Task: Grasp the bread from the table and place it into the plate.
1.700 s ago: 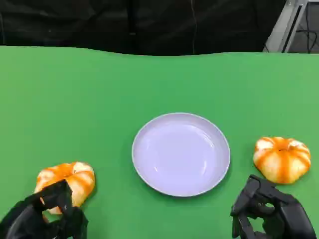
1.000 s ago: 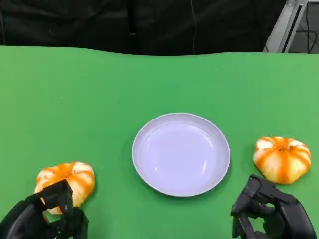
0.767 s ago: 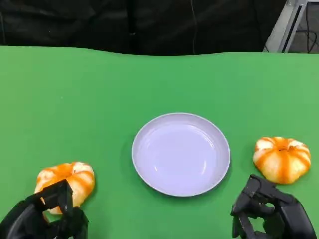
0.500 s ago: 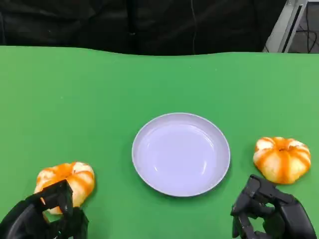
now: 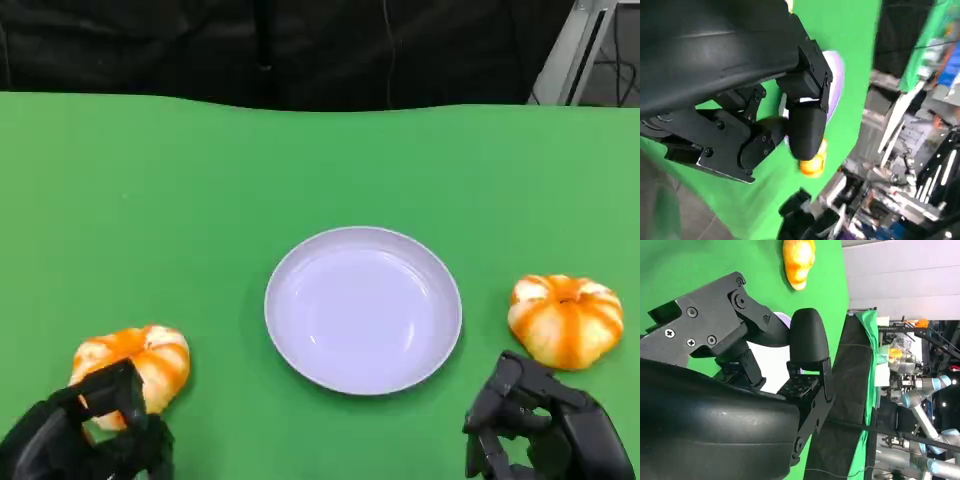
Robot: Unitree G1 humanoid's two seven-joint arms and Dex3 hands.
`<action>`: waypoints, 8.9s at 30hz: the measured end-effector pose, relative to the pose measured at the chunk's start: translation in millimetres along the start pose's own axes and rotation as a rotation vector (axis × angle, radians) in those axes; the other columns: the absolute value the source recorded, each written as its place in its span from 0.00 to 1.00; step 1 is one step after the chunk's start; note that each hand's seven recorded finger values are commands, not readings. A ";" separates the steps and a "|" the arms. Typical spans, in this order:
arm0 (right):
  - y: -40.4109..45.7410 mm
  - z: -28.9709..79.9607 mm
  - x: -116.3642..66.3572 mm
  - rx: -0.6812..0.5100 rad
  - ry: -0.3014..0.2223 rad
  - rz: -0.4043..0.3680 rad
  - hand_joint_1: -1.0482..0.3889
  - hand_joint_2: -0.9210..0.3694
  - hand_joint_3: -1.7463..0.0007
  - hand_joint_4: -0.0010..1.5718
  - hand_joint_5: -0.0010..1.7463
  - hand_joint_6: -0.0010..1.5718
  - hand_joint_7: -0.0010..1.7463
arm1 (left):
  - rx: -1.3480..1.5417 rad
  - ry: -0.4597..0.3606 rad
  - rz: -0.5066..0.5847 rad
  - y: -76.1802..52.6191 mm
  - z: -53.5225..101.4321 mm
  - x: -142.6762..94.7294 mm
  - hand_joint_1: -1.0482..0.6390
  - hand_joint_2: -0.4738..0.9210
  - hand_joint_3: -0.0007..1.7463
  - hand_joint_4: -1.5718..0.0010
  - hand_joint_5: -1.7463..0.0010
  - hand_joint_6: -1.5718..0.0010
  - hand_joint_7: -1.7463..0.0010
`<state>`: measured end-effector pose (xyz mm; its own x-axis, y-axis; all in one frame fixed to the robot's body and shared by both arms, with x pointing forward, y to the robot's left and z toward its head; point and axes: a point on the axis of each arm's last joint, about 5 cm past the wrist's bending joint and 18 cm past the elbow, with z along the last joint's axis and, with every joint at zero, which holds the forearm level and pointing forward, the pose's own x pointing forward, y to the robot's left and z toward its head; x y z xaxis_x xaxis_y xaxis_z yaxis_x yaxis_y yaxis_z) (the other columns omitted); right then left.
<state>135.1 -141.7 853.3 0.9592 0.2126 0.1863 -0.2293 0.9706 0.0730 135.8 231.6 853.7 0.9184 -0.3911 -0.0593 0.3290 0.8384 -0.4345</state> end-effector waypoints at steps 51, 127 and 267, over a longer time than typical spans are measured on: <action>3.0 0.0 1.6 -0.002 -0.001 0.003 0.64 0.25 0.35 0.53 1.00 0.48 0.88 | 1.334 -0.076 0.143 6.2 -12.9 22.5 0.14 1.00 0.07 0.83 0.96 0.67 0.99; 3.6 0.2 2.7 -0.014 0.013 -0.004 0.64 0.24 0.37 0.52 1.00 0.48 0.88 | 1.510 0.044 0.386 21.3 -28.8 66.2 0.58 1.00 0.16 0.58 0.00 0.67 0.00; 10.4 2.5 1.5 0.003 0.001 -0.018 0.63 0.24 0.37 0.52 1.00 0.49 0.87 | 1.569 -0.105 -0.224 -92.8 -16.7 182.7 0.00 1.00 0.43 1.00 1.00 0.91 1.00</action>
<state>133.7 -131.5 856.8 0.9633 0.1954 0.1839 -0.2126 0.9740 0.0788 269.4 75.9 868.1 0.8110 -0.5839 -0.0358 0.2832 0.3383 0.8974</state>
